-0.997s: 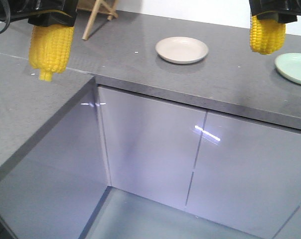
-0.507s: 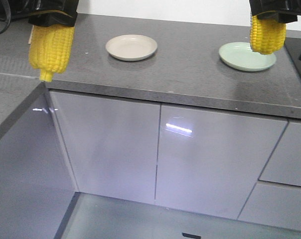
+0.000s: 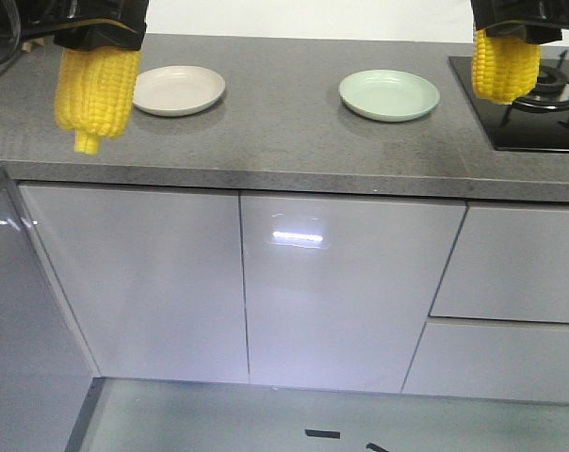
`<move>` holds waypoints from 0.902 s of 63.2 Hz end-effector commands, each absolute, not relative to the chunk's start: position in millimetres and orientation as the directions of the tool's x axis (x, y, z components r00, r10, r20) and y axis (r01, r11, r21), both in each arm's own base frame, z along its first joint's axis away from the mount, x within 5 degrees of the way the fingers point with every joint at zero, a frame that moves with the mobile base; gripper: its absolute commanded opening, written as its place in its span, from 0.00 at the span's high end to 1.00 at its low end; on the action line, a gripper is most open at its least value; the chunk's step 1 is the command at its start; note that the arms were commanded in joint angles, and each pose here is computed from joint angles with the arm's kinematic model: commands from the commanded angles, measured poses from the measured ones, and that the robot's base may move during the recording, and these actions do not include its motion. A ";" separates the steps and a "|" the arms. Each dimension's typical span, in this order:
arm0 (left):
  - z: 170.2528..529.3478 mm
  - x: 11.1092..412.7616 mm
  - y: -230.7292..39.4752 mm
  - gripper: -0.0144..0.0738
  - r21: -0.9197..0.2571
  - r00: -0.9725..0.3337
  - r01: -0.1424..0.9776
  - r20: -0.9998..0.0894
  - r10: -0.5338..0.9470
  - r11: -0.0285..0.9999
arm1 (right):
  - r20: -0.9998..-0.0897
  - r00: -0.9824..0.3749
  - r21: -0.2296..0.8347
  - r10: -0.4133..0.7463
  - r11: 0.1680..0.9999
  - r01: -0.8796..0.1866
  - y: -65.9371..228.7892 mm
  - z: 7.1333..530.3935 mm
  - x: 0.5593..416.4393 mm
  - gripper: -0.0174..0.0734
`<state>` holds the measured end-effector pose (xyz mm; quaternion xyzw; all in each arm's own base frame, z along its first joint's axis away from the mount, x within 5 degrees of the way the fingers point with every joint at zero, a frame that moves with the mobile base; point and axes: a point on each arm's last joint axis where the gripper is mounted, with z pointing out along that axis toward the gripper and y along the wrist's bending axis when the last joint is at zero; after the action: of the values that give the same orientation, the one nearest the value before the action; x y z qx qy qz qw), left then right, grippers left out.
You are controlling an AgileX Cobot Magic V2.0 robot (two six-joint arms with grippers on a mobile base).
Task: Distribute corn equally
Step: 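Drive forward and line up the base with the two empty plates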
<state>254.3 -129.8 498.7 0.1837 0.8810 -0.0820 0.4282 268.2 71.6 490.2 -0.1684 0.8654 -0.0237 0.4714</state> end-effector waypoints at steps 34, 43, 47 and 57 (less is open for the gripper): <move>519.8 243.5 -125.4 0.85 -0.002 -0.479 0.396 -0.854 0.205 0.918 | -0.872 -0.392 -0.212 -0.294 0.948 -0.239 66.0 512.2 258.1 0.81; 519.8 243.5 -125.4 0.85 -0.002 -0.479 0.396 -0.854 0.205 0.918 | -0.872 -0.392 -0.212 -0.294 0.948 -0.239 66.0 512.2 258.1 0.81; 519.8 243.5 -125.4 0.85 -0.002 -0.479 0.396 -0.854 0.205 0.918 | -0.872 -0.392 -0.212 -0.294 0.948 -0.239 66.0 512.2 258.1 0.81; 519.8 243.5 -125.4 0.85 -0.002 -0.479 0.396 -0.854 0.205 0.918 | -0.872 -0.392 -0.212 -0.294 0.948 -0.239 66.0 512.2 258.1 0.81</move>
<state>254.3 -129.8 498.7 0.1837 0.8810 -0.0820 0.4282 268.2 71.6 490.2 -0.1684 0.8654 -0.0237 0.4714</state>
